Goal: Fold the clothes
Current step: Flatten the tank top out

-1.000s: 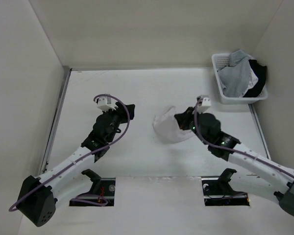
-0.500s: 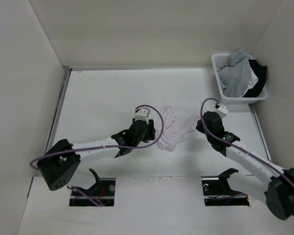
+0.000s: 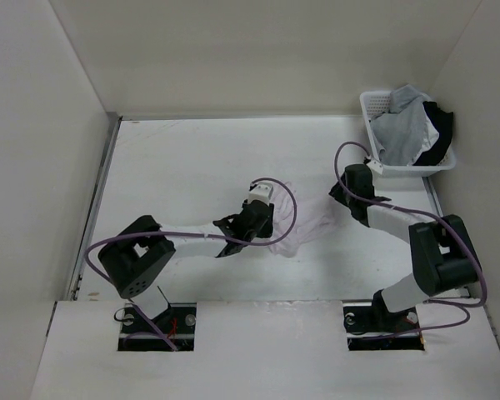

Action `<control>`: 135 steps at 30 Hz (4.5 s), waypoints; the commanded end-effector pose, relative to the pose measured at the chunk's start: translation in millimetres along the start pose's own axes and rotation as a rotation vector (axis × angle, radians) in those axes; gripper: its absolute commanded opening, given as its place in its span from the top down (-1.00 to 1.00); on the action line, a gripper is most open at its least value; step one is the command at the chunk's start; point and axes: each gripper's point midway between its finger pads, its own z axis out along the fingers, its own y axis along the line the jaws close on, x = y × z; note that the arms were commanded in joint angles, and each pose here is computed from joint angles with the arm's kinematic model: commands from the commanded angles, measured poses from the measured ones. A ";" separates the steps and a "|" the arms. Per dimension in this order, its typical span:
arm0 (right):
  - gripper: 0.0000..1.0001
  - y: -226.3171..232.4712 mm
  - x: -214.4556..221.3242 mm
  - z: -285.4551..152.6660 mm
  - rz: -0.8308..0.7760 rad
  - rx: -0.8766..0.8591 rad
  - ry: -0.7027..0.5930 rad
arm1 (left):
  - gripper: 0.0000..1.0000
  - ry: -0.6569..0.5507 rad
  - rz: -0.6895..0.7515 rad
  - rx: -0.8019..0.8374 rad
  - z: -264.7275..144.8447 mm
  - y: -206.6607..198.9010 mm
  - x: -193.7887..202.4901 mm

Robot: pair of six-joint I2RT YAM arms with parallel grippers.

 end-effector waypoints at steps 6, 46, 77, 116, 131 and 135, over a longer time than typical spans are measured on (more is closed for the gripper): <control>0.47 30.3 -18.5 14.0 0.059 -0.091 -0.035 | 0.73 -0.047 -0.049 0.031 9.4 -7.0 -23.7; 0.08 160.9 209.3 -286.4 -0.431 -0.790 0.339 | 0.34 -0.577 -0.767 0.024 -24.0 221.2 -258.2; 0.96 133.0 291.7 -205.1 -0.383 -0.524 0.551 | 0.14 -0.072 -0.631 -0.690 -66.0 271.6 14.5; 0.98 87.1 60.3 -158.4 -0.083 -0.482 0.063 | 0.81 -0.077 -0.542 -0.378 31.6 174.0 -61.6; 0.97 90.4 102.4 -165.7 -0.113 -0.520 0.156 | 0.40 -0.009 -0.494 -0.454 -64.7 195.0 25.4; 0.97 94.1 100.2 -164.4 -0.115 -0.532 0.148 | 0.35 0.039 -0.559 -0.419 -81.9 184.9 48.2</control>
